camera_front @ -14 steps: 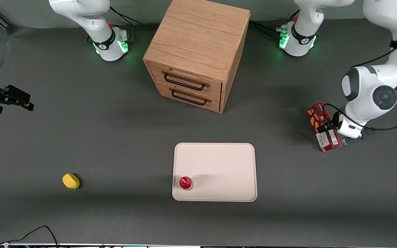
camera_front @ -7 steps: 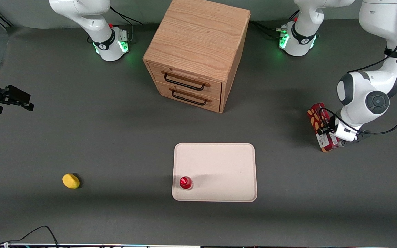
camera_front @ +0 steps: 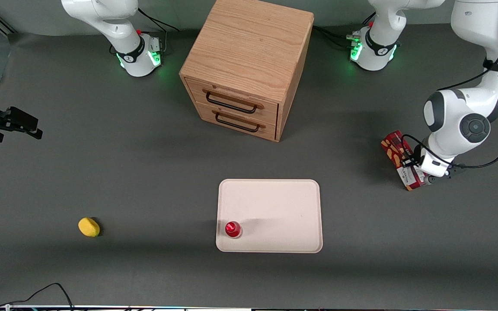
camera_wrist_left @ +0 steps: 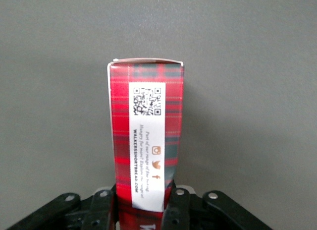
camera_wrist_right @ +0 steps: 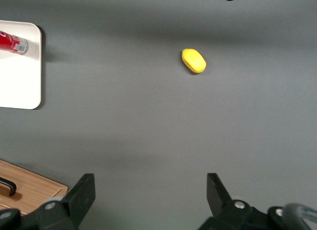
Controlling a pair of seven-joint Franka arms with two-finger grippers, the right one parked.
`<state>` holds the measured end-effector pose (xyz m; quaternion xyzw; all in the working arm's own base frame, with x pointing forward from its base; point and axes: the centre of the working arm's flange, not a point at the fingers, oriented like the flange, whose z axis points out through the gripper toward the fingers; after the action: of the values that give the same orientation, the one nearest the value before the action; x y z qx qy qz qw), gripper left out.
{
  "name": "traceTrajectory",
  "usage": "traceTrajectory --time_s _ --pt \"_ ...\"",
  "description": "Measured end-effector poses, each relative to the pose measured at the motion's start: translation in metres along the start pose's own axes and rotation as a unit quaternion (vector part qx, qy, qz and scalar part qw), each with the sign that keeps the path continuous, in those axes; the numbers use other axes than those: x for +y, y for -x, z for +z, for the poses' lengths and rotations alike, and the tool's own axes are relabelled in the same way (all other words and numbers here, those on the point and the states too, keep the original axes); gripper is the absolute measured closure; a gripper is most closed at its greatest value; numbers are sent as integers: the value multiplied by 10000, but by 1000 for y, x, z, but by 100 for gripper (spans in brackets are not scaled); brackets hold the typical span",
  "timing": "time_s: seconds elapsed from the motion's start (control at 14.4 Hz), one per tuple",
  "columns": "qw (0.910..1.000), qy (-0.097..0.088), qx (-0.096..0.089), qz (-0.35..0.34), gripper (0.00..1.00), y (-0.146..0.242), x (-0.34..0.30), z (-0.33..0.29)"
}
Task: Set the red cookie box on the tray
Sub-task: 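Close the left gripper on the cookie box and lift it, then carry the cookie box with the left gripper over the cream tray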
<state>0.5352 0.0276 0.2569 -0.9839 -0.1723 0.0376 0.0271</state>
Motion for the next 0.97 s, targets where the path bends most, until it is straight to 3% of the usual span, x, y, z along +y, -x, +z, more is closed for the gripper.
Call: traceTrajectory --time_s 0.28,0.62,0.76,0.97 --pt "9986 32 -295 444 74 13 0 -123" --pt "9950 -58 -692 714 74 37 -2 -280" --pt "9942 -79 -696 814 74 47 5 -322" --pt "9930 -83 -533 1047 74 64 37 -359"
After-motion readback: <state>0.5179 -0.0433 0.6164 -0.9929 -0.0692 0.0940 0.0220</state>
